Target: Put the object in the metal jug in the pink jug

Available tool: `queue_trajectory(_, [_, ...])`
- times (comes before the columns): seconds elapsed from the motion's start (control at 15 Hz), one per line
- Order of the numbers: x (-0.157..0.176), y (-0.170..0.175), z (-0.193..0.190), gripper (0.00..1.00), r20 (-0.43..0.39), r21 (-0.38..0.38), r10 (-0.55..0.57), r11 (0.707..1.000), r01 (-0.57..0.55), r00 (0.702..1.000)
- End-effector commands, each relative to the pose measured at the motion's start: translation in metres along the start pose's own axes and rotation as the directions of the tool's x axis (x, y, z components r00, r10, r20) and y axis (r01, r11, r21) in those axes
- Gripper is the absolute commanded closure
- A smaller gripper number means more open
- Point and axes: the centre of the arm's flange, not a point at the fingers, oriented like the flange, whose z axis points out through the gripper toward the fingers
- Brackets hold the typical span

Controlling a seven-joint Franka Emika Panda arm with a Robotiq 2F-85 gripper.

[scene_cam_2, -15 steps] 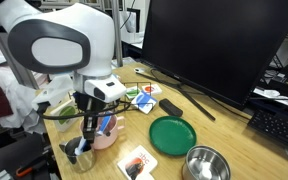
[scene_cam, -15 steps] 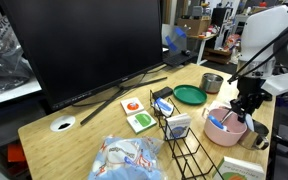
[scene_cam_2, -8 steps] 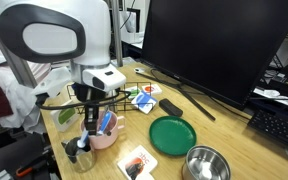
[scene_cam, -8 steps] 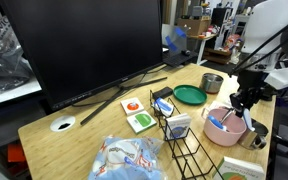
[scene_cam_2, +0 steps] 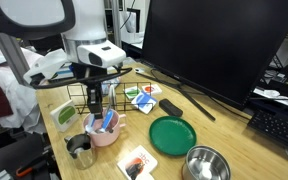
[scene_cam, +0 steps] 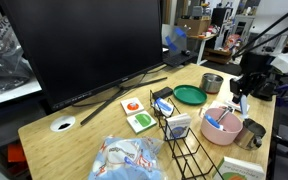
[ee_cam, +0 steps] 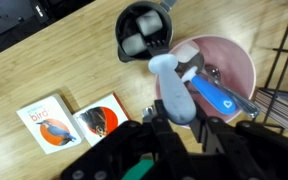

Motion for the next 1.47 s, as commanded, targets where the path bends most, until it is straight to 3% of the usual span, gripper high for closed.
queue_trajectory(0.0, [-0.002,0.002,-0.036,0.93,-0.051,0.012,-0.016,1.000,0.016,0.999])
queue_trajectory(0.33, [0.003,-0.005,-0.065,0.93,-0.131,0.078,-0.019,0.997,0.029,0.991])
queue_trajectory(0.67, [0.013,-0.026,-0.064,0.93,-0.142,0.117,-0.023,0.992,0.040,0.990])
queue_trajectory(1.0, [0.022,-0.043,-0.036,0.93,-0.126,0.092,-0.044,0.994,0.056,0.991])
queue_trajectory(1.4, [0.026,-0.042,0.003,0.93,-0.040,0.068,-0.043,0.997,0.046,0.998])
